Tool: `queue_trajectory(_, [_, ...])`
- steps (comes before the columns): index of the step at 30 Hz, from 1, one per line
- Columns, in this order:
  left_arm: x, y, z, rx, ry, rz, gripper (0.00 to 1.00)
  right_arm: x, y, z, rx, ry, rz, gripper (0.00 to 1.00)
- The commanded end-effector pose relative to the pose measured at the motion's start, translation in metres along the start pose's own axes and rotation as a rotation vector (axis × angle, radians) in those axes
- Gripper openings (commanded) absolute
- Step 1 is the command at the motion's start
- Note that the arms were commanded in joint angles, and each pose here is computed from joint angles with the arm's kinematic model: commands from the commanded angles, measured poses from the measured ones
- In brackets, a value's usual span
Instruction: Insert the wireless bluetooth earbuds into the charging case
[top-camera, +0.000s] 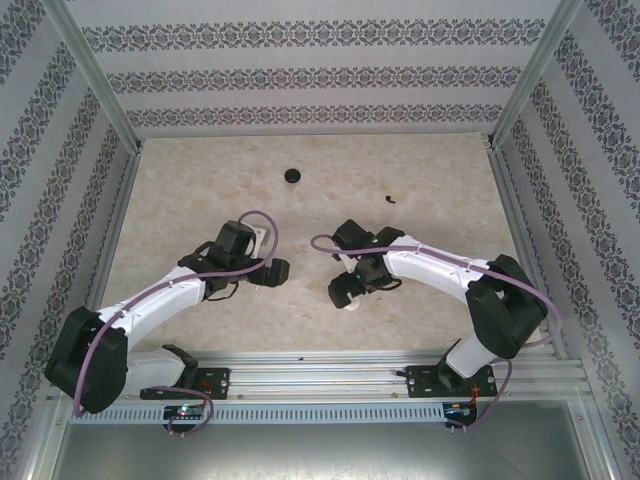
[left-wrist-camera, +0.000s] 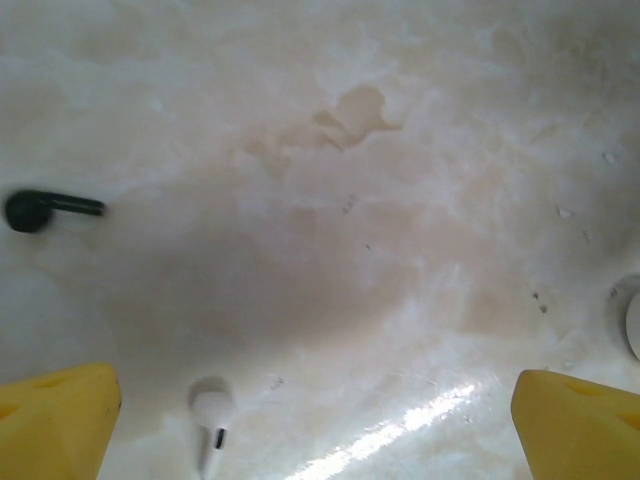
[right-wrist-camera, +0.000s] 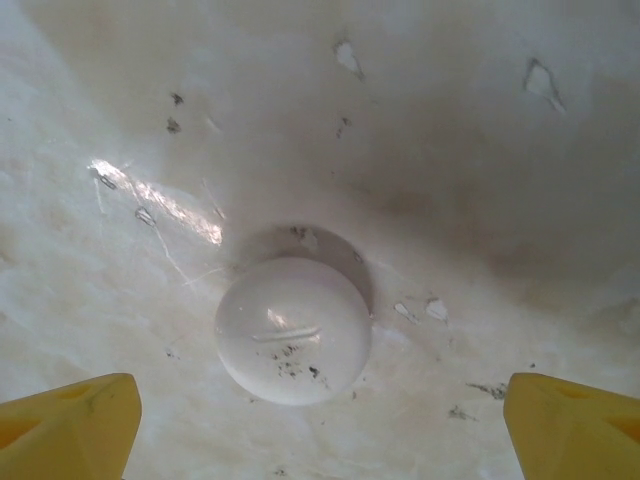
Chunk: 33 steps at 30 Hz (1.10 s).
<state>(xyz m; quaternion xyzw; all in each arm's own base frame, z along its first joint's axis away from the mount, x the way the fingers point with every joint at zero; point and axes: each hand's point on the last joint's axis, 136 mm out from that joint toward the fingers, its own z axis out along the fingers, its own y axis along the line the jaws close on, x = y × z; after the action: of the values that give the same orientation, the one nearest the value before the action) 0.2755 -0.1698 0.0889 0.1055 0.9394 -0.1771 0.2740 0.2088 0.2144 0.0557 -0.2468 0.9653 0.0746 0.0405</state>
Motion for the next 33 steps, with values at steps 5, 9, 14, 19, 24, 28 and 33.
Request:
queue_trajectory(5, [0.028,0.010,0.008,-0.071,0.093,-0.078,1.00,0.003,0.011,0.012,0.055,0.100,-0.097,0.89])
queue_trajectory(9, [0.036,0.016,0.008,-0.098,0.107,-0.110,1.00,0.004,0.019,0.023,0.017,0.130,-0.092,0.85])
queue_trajectory(14, [0.037,0.008,0.006,-0.042,0.087,-0.104,1.00,0.004,0.019,0.036,0.023,0.155,-0.081,0.79])
queue_trajectory(19, [0.034,0.009,-0.003,-0.048,0.064,-0.070,1.00,0.007,0.016,0.045,0.045,0.182,-0.059,0.66])
queue_trajectory(24, [0.036,0.011,-0.006,-0.058,0.062,-0.058,1.00,0.011,0.018,0.048,0.048,0.201,-0.038,0.57])
queue_trajectory(28, [0.032,0.004,-0.009,-0.013,0.034,-0.055,1.00,0.005,0.019,0.041,0.051,0.160,0.025,0.46])
queue_trajectory(33, [0.018,-0.002,-0.019,0.014,-0.050,-0.038,1.00,-0.007,0.026,0.037,-0.004,0.122,0.154,0.45])
